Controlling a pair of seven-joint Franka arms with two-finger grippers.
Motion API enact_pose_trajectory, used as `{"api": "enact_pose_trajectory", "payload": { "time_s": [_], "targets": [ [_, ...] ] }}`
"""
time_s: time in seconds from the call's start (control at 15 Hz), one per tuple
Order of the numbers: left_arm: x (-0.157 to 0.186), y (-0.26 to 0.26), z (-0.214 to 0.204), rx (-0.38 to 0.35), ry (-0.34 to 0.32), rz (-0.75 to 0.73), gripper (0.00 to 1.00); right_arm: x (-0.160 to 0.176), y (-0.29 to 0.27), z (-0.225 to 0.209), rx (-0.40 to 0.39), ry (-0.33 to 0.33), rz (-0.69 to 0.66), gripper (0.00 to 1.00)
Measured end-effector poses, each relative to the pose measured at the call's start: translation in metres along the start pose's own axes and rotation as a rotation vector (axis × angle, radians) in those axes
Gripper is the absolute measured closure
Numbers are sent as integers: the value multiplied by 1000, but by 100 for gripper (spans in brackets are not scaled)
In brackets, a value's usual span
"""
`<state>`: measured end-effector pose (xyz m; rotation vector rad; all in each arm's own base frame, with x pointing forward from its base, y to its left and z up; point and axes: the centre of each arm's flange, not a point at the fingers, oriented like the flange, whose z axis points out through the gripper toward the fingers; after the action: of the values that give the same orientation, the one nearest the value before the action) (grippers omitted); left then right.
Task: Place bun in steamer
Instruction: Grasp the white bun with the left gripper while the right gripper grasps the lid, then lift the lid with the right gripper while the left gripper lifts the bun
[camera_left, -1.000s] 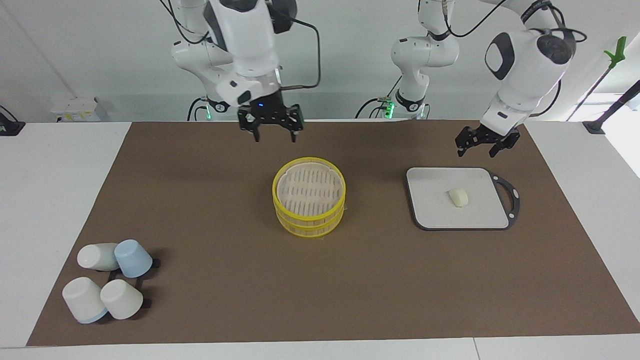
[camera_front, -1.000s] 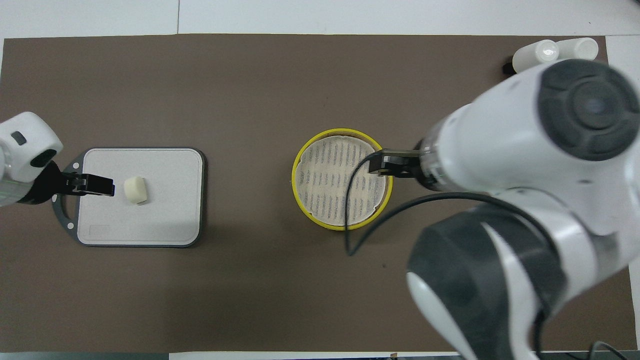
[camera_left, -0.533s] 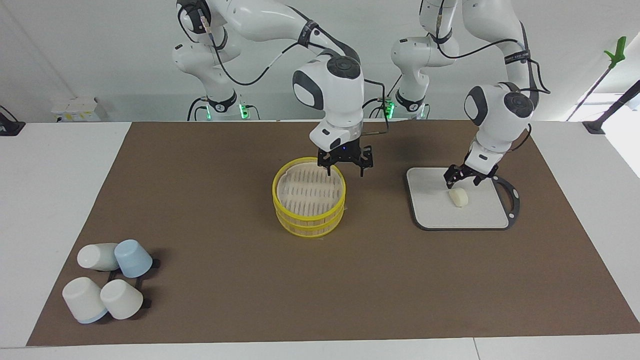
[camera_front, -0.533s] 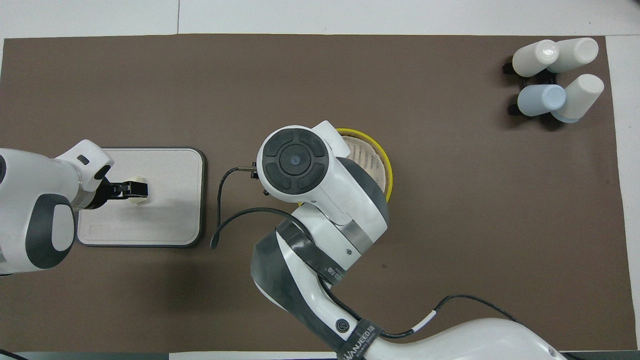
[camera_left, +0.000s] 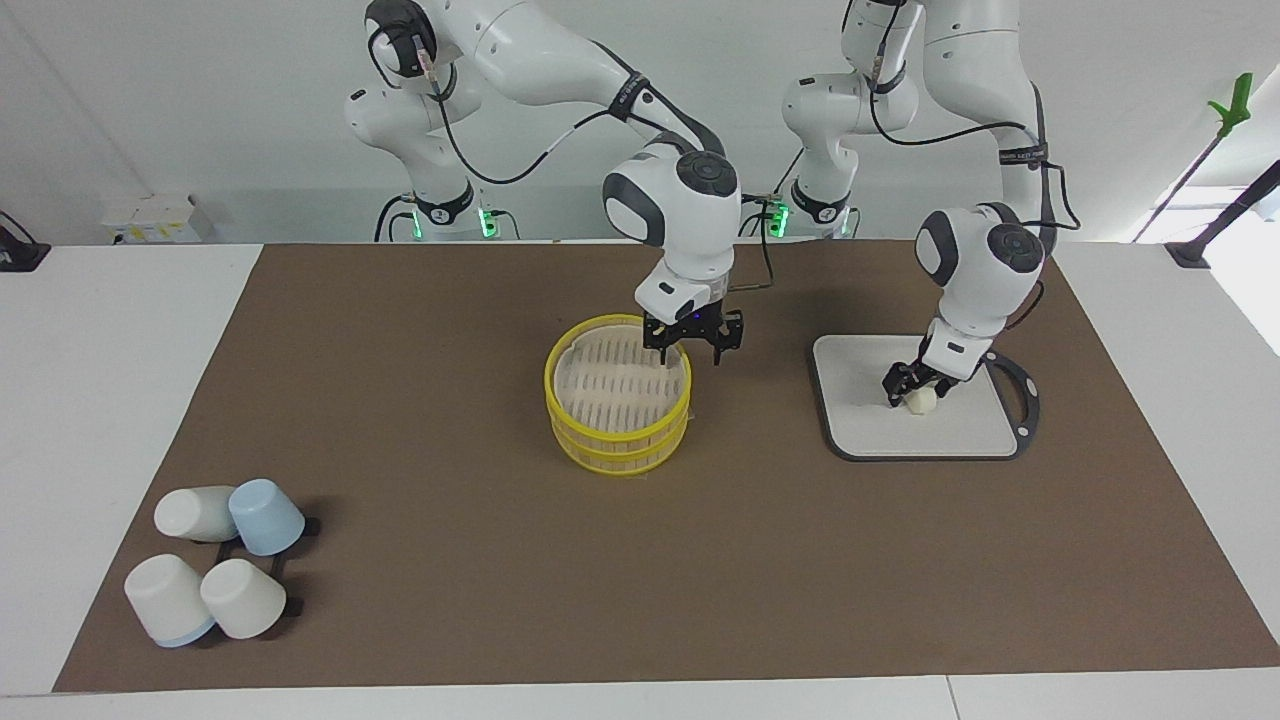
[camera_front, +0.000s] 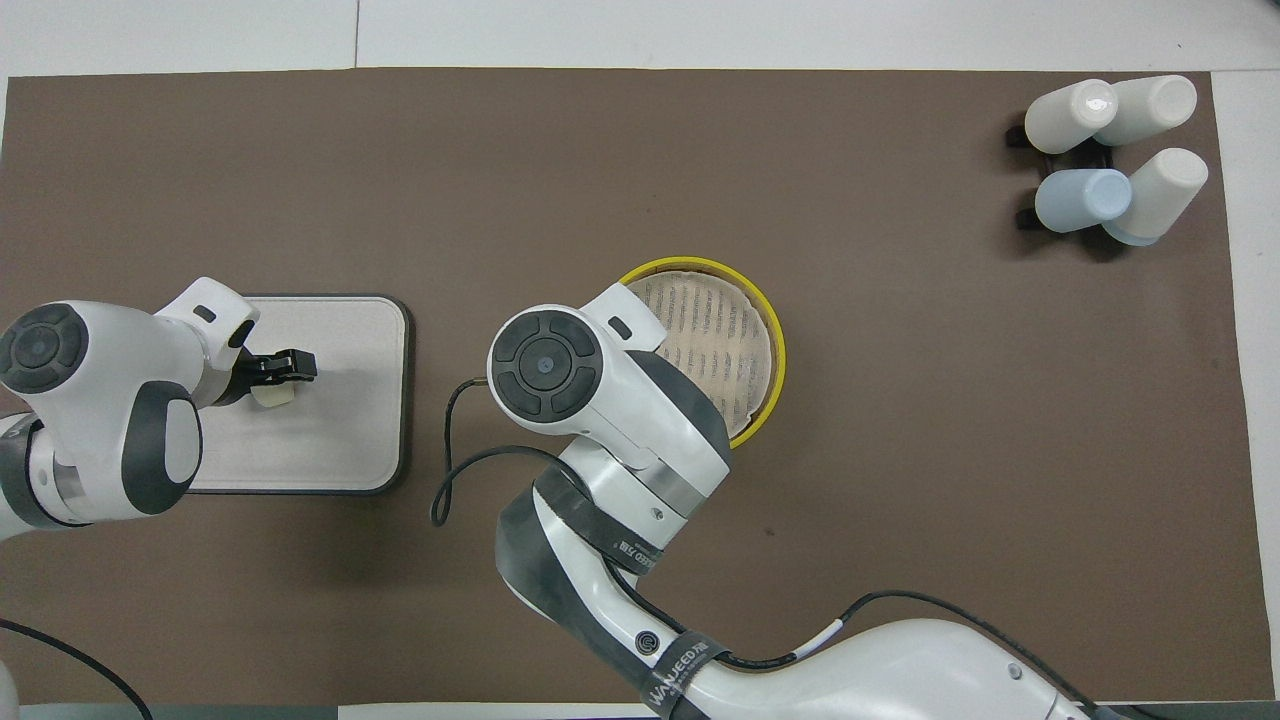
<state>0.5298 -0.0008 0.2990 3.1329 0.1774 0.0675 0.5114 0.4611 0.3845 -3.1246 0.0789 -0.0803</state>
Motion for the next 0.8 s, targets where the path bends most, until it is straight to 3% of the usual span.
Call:
{"api": "enact_pose_trajectory", "payload": {
  "time_s": [0.2, 0.33, 0.4, 0.6, 0.8],
  "targets": [
    [1, 1, -3, 1, -14, 0, 28, -2, 2, 3, -7, -5, -5, 60],
    [4, 1, -6, 3, -34, 0, 46, -1, 4, 3, -11, -1, -10, 84],
    [6, 1, -10, 4, -42, 0, 56, 2, 5, 0, -9, 12, -34, 87],
    [18, 3, -30, 6, -65, -1, 61, 8, 10, -13, -45, 26, -69, 88],
    [38, 17, -70, -11, -78, -22, 62, 32, 43, -54, -141, -36, -109, 92]
  ]
}}
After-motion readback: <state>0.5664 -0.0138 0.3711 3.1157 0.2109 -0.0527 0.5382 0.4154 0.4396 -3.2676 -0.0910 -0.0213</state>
